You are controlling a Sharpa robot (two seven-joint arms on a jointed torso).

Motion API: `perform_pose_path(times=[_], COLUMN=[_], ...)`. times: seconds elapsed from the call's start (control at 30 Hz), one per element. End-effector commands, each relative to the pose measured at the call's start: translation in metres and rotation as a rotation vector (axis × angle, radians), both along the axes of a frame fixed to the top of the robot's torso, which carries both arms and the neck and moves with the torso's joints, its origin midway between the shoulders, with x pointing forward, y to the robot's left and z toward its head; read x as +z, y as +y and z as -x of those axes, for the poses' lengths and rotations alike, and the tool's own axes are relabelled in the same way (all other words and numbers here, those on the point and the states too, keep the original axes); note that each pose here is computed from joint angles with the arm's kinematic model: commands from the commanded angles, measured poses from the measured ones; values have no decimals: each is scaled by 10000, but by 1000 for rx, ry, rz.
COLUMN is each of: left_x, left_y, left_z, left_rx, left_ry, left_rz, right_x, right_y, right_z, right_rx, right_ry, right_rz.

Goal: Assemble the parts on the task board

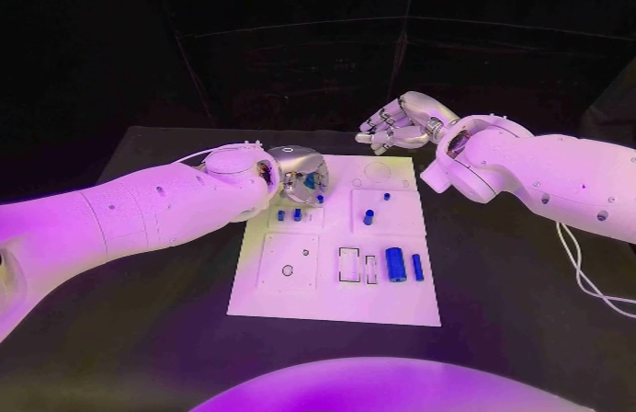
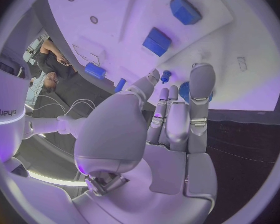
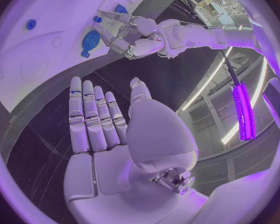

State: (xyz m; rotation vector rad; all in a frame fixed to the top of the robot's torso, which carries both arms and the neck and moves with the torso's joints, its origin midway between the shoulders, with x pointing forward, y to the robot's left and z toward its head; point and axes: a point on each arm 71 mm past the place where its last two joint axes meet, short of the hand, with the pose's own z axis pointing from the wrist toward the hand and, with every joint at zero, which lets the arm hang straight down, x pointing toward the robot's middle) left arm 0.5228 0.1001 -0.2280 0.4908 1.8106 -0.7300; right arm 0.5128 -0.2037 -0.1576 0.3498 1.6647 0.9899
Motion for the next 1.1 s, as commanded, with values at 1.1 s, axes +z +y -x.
perform_pose_path(times=[1.1], left_x=[-126], left_y=[-100], left_z=[-42], left_rx=[32], left_ry=[40], left_rz=[-128], right_x=[5], right_y=[32], right_z=[1], right_rx=[12], right_ry=[9], right_rz=[0])
